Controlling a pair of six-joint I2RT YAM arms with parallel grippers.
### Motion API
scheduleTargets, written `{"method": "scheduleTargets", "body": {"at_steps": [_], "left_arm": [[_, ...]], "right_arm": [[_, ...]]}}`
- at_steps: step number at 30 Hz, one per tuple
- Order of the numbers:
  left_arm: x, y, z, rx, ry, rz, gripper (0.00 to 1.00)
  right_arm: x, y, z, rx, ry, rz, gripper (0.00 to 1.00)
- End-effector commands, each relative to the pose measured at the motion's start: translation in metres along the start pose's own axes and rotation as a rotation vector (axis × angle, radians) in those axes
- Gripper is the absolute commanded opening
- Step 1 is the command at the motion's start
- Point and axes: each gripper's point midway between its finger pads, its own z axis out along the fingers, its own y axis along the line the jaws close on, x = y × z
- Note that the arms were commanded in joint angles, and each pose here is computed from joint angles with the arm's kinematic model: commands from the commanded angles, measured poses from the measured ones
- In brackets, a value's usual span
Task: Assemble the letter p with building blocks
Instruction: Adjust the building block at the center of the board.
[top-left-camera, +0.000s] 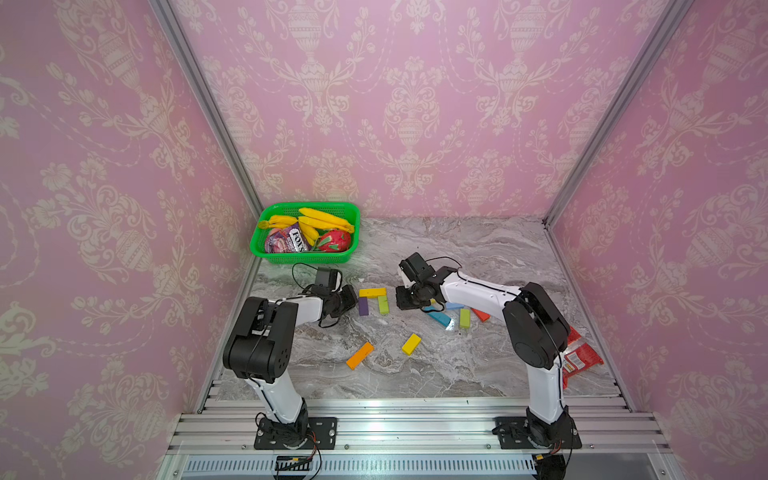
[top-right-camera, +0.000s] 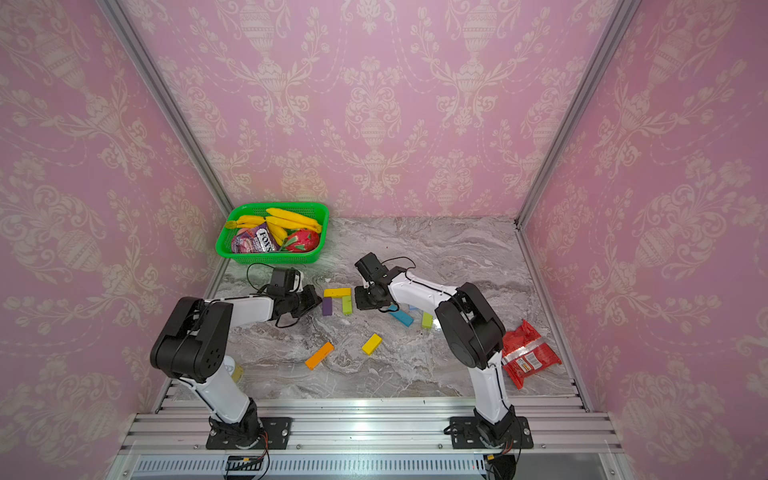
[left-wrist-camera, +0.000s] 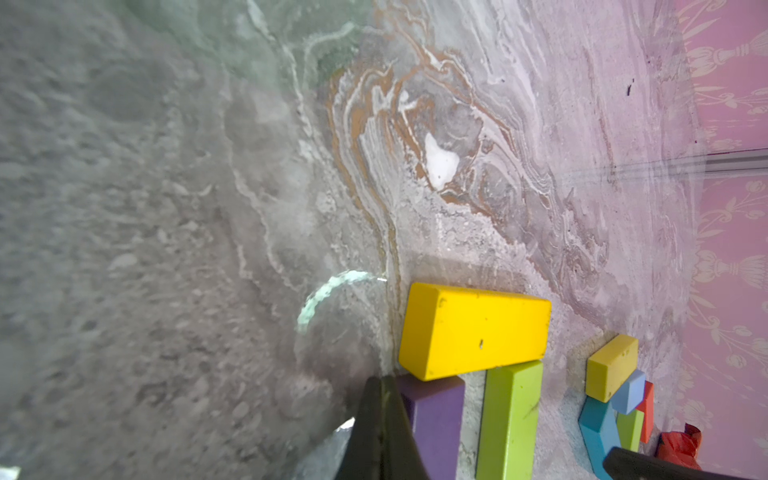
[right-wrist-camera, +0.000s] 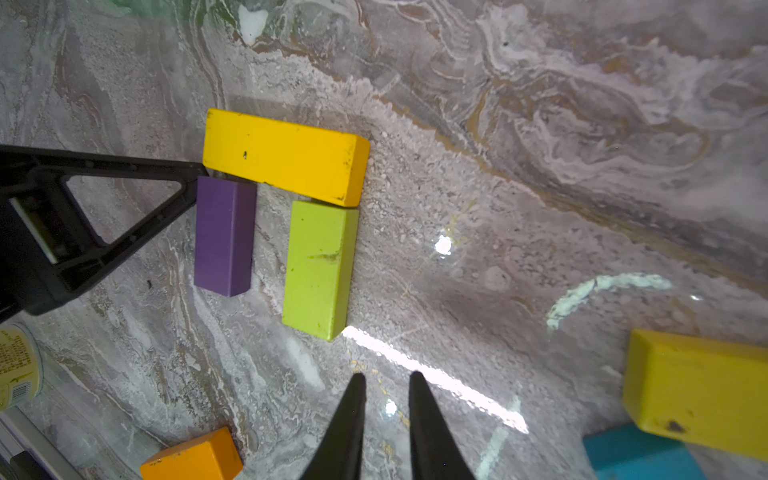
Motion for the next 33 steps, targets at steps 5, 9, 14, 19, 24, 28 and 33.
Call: {"method": "scheduleTargets", "body": {"at_steps": [5,9,14,19,24,28,33], "left_arm": [[0.019,0.014,0.011,-0.053,0.068,-0.034,0.0],[0.02,0.016,0.01,-0.06,0.07,-0.034,0.0],[0.019,0.022,0.001,-0.106,0.054,-0.016,0.0],[0.018,0.026,-0.018,-0.155,0.025,0.019,0.0],[0.03,0.026,-0.037,-0.145,0.021,0.032,0.0],[0.037,0.02,-0.051,-0.113,0.019,0.039,0.0],[0.041,0.017,-0.057,-0.096,0.014,0.045,0.0]], "right_arm": [[-0.003,0.0,-0.007,-0.01,-0.015,-0.001,0.23],[-0.002,-0.002,-0.007,-0.008,-0.014,0.0,0.23],[-0.002,-0.003,-0.008,-0.007,-0.015,0.002,0.23],[0.0,-0.002,-0.01,-0.015,-0.018,0.0,0.23],[0.003,0.0,-0.01,-0.033,-0.016,0.002,0.23],[0.012,0.003,-0.003,-0.036,0.006,0.001,0.23],[0.019,0.004,0.009,-0.047,0.021,0.01,0.23]]}}
